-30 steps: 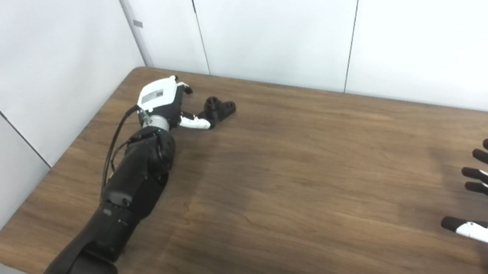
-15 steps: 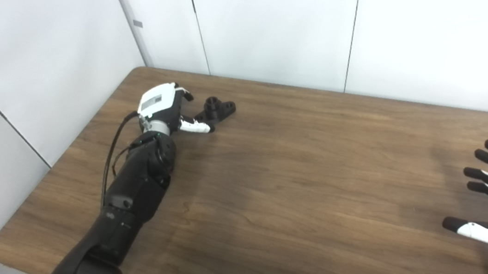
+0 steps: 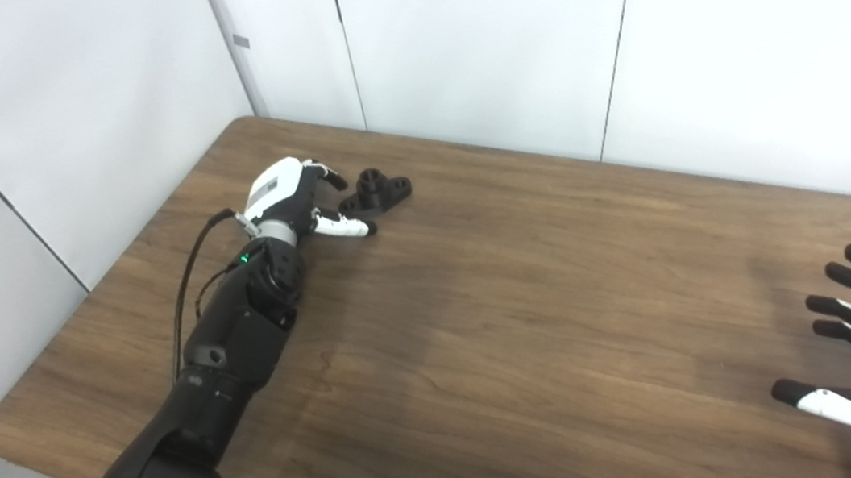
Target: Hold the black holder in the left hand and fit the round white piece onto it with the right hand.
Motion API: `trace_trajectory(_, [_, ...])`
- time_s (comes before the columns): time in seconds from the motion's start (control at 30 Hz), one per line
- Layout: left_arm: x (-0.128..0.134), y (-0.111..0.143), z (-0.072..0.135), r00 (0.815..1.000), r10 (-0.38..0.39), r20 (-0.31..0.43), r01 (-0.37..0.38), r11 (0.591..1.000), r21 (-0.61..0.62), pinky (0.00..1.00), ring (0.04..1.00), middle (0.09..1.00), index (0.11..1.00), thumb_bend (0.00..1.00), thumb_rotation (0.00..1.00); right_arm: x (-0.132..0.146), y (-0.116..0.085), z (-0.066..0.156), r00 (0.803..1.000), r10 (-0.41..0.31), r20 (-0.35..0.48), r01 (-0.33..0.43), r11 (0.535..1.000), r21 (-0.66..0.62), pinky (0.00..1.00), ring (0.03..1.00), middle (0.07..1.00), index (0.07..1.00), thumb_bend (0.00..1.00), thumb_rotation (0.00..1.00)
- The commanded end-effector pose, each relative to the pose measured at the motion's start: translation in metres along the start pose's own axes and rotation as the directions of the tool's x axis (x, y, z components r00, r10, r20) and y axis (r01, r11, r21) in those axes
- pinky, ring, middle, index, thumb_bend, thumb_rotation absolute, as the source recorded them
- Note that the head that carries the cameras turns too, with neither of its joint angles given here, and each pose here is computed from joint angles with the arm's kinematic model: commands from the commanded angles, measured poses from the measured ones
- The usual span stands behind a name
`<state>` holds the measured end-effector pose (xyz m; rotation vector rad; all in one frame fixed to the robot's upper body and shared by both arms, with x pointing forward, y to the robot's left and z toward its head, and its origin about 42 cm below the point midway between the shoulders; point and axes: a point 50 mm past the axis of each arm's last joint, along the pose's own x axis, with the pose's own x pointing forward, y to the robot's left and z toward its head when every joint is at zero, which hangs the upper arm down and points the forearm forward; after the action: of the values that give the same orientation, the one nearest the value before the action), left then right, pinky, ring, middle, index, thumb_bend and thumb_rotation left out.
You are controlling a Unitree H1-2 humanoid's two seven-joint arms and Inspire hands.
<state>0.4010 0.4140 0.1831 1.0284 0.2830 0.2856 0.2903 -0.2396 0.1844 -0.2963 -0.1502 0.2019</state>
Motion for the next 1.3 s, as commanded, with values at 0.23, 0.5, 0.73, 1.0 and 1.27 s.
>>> trace_trajectory(0.23, [0.004,0.005,-0.009,1.0,0.027,0.005,-0.027,0.996,0.081,0.88,0.971,0.929,0.702,0.78,0.17,0.002,-0.006,0.018,0.997,-0.007,0.08,0.01,0.999,-0.036,0.78,0.82,0.917,0.952,0.73,0.0])
trace_trajectory(0.5, [0.005,-0.002,-0.011,1.0,0.019,-0.016,-0.018,0.998,0.062,0.84,0.958,0.922,0.704,0.78,0.16,0.002,-0.005,0.018,0.997,-0.007,0.081,0.009,0.999,-0.032,0.78,0.814,0.91,0.945,0.74,0.0])
trace_trajectory(0.73, [0.005,-0.008,-0.011,0.999,-0.008,-0.031,0.009,0.999,0.051,0.87,0.971,0.929,0.704,0.76,0.21,0.0,-0.004,0.02,0.996,-0.007,0.084,0.01,0.999,-0.038,0.76,0.808,0.907,0.939,0.73,0.0])
trace_trajectory(1.0, [0.005,-0.017,-0.006,0.998,-0.056,-0.022,0.057,0.996,0.063,0.87,0.984,0.936,0.718,0.74,0.3,-0.002,-0.005,0.021,0.996,-0.006,0.089,0.01,0.999,-0.043,0.75,0.8,0.908,0.939,0.73,0.0])
trace_trajectory(1.27, [0.005,-0.024,-0.001,0.995,-0.094,-0.021,0.095,0.994,0.045,0.88,0.99,0.939,0.719,0.73,0.35,-0.003,-0.006,0.022,0.996,-0.01,0.085,0.013,0.999,-0.043,0.76,0.804,0.908,0.939,0.73,0.0])
